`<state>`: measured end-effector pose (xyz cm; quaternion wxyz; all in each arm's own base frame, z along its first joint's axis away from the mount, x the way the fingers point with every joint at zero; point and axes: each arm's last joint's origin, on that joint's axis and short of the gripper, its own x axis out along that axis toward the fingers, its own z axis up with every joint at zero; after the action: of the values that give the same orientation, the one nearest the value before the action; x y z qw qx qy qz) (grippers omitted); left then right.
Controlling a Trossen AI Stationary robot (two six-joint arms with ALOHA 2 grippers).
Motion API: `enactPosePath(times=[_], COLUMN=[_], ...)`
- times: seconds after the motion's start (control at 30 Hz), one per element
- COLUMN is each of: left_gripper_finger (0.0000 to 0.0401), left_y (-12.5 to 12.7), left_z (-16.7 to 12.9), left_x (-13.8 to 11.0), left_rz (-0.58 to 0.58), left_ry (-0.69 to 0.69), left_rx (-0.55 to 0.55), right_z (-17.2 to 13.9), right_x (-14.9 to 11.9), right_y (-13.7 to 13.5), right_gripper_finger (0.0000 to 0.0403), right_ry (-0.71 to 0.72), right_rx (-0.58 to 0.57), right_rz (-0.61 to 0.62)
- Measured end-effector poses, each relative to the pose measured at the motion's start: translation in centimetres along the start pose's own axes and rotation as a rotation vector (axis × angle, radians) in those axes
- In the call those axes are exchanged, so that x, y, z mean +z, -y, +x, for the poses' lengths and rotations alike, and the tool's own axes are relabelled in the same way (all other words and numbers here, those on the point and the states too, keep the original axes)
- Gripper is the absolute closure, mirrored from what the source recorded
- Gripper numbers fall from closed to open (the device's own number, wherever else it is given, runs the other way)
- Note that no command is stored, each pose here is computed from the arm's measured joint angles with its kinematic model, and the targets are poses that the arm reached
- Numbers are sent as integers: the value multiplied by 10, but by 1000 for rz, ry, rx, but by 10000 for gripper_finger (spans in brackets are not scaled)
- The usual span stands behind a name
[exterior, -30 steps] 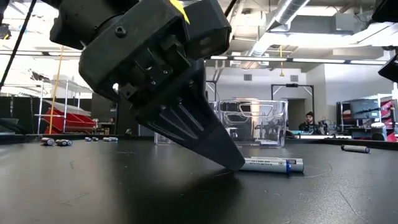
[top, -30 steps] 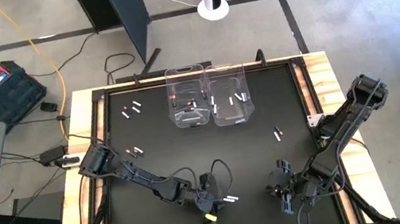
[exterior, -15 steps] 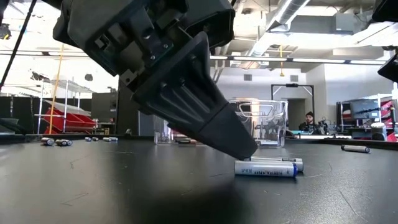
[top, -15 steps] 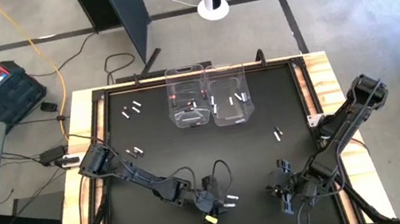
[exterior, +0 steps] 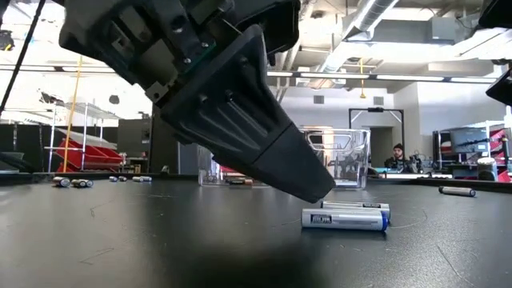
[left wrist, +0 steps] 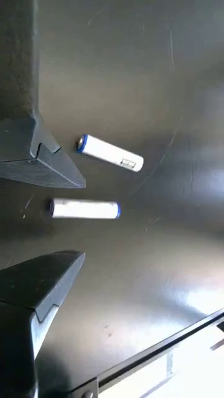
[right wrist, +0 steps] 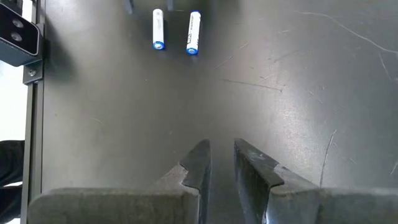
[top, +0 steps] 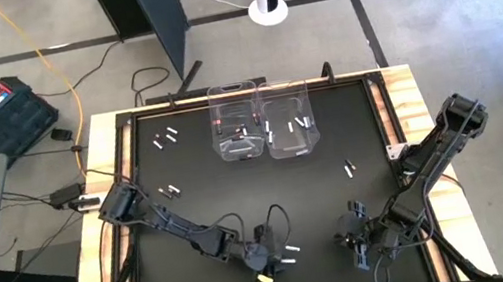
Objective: Sort batteries
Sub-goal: Put the white battery into the right transparent bin
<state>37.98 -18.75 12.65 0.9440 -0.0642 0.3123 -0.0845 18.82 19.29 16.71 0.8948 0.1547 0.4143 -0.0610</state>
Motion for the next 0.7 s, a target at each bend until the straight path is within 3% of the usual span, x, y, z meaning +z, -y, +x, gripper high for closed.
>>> enactPosePath(times=[0.7], left_gripper_finger=[230], left_y=[6], left_z=[-1], left_x=[4], left_rz=[27], left_ry=[40], left_rx=[70], right_z=[0], right_x=[0], right_y=[0], right_gripper_finger=[315], right_ry=[2], right_rx=[2], right_rz=[2])
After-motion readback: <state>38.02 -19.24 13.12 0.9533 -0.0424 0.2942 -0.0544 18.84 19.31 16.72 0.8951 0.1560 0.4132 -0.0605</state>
